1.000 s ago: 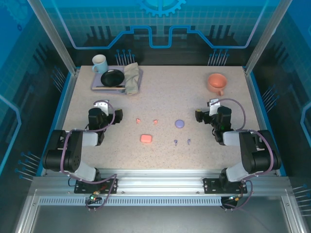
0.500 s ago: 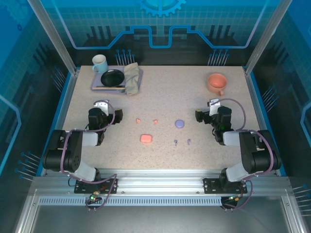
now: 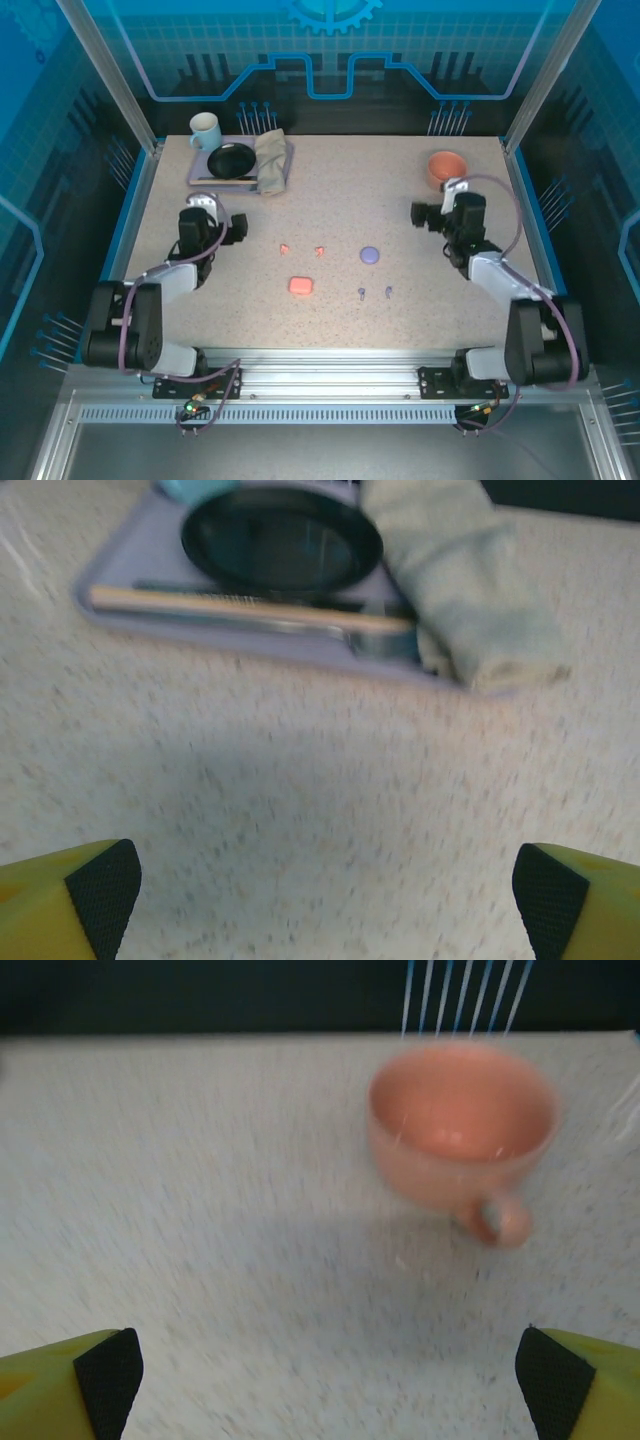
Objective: Insert the wireless bluetooth earbuds into the charging case
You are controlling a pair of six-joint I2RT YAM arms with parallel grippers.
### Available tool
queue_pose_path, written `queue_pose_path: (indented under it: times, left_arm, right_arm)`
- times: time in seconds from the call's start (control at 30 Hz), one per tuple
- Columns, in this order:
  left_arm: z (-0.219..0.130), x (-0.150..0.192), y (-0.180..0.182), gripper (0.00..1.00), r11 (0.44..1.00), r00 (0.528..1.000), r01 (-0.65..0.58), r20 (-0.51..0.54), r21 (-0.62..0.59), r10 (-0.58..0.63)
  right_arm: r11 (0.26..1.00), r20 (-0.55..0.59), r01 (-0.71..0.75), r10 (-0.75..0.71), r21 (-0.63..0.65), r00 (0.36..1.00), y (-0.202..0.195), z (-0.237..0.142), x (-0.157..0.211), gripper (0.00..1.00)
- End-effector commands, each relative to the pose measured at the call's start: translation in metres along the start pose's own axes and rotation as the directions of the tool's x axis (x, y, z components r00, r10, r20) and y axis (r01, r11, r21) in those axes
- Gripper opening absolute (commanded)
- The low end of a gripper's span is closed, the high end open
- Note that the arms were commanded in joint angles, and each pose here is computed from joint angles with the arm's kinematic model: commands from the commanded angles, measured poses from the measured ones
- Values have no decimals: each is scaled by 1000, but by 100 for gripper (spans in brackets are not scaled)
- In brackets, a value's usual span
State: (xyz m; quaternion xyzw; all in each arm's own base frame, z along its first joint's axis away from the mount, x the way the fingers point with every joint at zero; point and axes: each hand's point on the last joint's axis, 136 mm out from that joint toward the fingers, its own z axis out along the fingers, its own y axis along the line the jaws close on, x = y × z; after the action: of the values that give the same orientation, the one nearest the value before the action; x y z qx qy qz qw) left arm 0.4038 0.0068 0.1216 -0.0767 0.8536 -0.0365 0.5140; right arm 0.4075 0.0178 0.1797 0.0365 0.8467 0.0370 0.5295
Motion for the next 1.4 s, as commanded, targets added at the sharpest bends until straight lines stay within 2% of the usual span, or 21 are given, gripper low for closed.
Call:
queue_pose_path:
  times: [0.0, 0.03, 0.1, 0.23, 0.37, 0.5, 0.63, 0.7, 0.83, 0.93, 1.0, 1.37]
  left_arm:
    - [-21, -14, -3, 99, 990, 988, 131, -81, -43, -134]
    - [-26, -17, -7, 99, 984, 979, 172, -104, -36, -175]
    - [-38, -20, -15, 99, 964, 954, 262, -144, -37, -264]
    - [-63, -12, -26, 99, 891, 855, 449, -256, -72, -451]
    - [-82, 2, -41, 99, 821, 760, 565, -335, -80, -557]
    - [-98, 15, -61, 99, 785, 704, 617, -411, -50, -579]
    - [-107, 25, -81, 99, 788, 691, 616, -477, -4, -543]
    - [-108, 28, -90, 99, 798, 693, 603, -504, 13, -515]
    - [-107, 33, -105, 99, 818, 702, 573, -537, 37, -468]
    - [-101, 34, -115, 99, 820, 700, 569, -554, 51, -451]
    - [-98, 32, -123, 99, 824, 700, 563, -565, 61, -437]
    - [-80, 27, -164, 99, 853, 703, 512, -619, 100, -350]
  right_arm:
    - [928, -128, -353, 367, 121, 921, -22, -37, -1, 100]
    - [922, -166, -382, 386, 58, 907, -12, -42, -14, 100]
    - [921, -251, -389, 381, 20, 890, 3, -52, -18, 100]
    - [942, -369, -331, 289, -53, 883, 49, -79, -17, 97]
    - [952, -477, -286, 202, -109, 855, 102, -105, 9, 91]
    - [969, -533, -223, 134, -106, 836, 132, -116, 44, 89]
    - [990, -592, -80, -4, -114, 806, 139, -108, 77, 88]
    - [990, -630, -3, -88, -141, 771, 140, -100, 93, 89]
    - [960, -698, 146, -275, -239, 661, 144, -80, 123, 88]
    - [932, -737, 204, -361, -299, 572, 147, -65, 142, 85]
    - [925, -753, 220, -379, -309, 538, 147, -54, 150, 84]
    - [939, -797, 162, -342, -302, 498, 146, -14, 165, 82]
